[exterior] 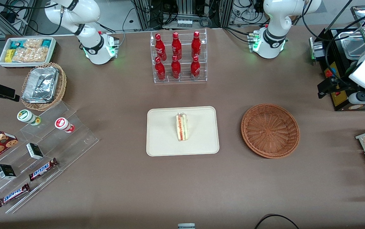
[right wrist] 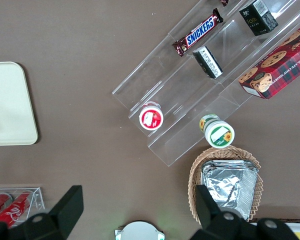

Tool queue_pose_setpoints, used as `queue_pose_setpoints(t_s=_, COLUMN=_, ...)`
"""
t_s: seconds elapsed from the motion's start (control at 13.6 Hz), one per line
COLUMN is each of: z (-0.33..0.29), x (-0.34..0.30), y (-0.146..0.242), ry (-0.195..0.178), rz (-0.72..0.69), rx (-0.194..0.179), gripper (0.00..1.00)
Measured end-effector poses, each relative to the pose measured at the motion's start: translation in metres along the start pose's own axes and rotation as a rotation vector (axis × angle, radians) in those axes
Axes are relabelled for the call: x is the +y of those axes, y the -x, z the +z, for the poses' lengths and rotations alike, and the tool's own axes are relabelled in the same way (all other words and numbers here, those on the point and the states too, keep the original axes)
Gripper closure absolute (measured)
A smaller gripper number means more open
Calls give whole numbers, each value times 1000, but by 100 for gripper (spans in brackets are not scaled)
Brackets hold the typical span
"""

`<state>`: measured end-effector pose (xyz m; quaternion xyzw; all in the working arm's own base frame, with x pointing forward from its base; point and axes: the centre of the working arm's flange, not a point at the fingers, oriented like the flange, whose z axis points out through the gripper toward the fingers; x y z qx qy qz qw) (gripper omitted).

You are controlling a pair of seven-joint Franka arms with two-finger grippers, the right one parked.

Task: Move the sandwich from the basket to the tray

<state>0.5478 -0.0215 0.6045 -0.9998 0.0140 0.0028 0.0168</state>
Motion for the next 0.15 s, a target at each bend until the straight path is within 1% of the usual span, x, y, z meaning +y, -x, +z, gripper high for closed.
queue_pose_setpoints(t_s=0.15, z=0, x=-1, y=0, ry=0, rz=0, rx=0, gripper=0)
